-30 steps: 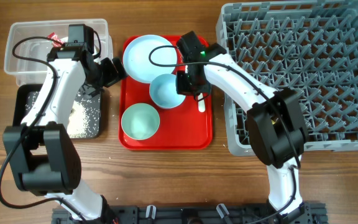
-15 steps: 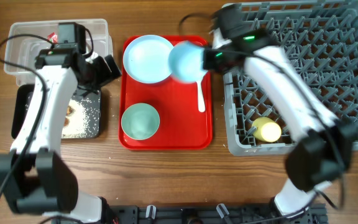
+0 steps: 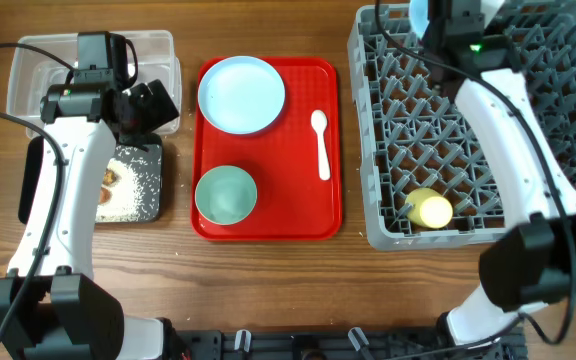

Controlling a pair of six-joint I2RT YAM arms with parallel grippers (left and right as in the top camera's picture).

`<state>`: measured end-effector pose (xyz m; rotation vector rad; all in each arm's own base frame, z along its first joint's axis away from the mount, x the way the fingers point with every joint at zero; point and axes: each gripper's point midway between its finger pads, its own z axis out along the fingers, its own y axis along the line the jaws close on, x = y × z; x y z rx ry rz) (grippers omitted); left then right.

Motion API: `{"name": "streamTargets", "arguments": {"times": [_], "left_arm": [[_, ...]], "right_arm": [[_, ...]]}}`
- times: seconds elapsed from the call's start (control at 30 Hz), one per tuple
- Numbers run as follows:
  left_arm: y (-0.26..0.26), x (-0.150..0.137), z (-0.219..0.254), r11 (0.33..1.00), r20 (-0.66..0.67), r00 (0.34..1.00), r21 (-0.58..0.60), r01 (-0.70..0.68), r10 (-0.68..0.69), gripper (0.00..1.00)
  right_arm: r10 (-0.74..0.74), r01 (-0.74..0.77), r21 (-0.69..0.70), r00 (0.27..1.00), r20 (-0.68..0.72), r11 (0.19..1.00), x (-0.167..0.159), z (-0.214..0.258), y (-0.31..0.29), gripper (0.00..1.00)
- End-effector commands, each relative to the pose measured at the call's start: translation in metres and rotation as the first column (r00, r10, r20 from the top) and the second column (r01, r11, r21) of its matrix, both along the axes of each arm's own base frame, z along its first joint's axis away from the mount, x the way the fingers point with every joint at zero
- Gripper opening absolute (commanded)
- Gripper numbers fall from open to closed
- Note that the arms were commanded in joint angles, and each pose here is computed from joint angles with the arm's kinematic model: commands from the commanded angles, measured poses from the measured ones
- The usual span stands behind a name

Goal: Sort waste into correct bins and load items into the dishwasher rack
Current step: 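Carry the blue bowl into the dish rack with right gripper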

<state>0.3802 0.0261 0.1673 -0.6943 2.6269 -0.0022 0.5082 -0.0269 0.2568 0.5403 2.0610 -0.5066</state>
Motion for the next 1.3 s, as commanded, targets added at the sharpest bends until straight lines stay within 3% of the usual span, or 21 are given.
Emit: {"name": "streamTargets", "arguments": {"times": [0.0,0.03,0.17,0.33,0.5,0.8,1.13,1.17,1.2,1.27], "left_arm": [[0.006,0.002,0.007,1.0,0.019,1.0,0.021,-0.01,0.01,1.0],[0.006,0.002,0.007,1.0,0.019,1.0,0.021,-0.01,0.01,1.0],[0.006,0.002,0.007,1.0,0.019,1.0,0.021,-0.01,0.01,1.0],[0.006,0.002,0.007,1.0,0.019,1.0,0.021,-0.01,0.01,1.0],[0.006,0.002,0.007,1.0,0.019,1.0,0.021,-0.01,0.01,1.0],[0.006,0.002,0.007,1.0,0.019,1.0,0.021,-0.01,0.01,1.0],[0.006,0.002,0.007,1.0,0.019,1.0,0.021,-0.01,0.01,1.0],[0.006,0.002,0.007,1.0,0.019,1.0,0.021,-0.01,0.01,1.0],[0.006,0.002,0.007,1.0,0.019,1.0,0.021,-0.01,0.01,1.0],[0.006,0.002,0.007,1.0,0.019,1.0,0.021,-0.01,0.01,1.0]], "right_arm": [[-0.033,0.0,-0.304,0.994,-0.102,0.953,0.015,-0.006,-0.011,0.04],[-0.002,-0.064,-0.425,0.988,-0.153,0.903,0.027,-0.003,-0.001,0.04],[0.022,-0.185,-0.644,0.967,-0.252,0.742,0.047,0.009,0.032,0.04],[0.06,-0.305,-0.694,0.933,-0.354,0.653,0.052,-0.007,0.066,0.04],[-0.037,-0.274,-0.717,0.922,-0.386,0.641,0.043,-0.017,0.056,0.04],[-0.027,-0.397,-0.676,0.851,-0.525,0.62,0.038,-0.058,0.06,0.04],[0.149,-0.543,-0.607,0.803,-0.577,0.581,0.043,-0.077,0.109,0.04],[0.152,-0.545,-0.607,0.803,-0.577,0.579,0.043,-0.077,0.111,0.06],[0.155,-0.548,-0.607,0.801,-0.578,0.576,0.043,-0.077,0.113,0.16],[0.158,-0.554,-0.605,0.798,-0.582,0.572,0.042,-0.078,0.116,0.26]]}}
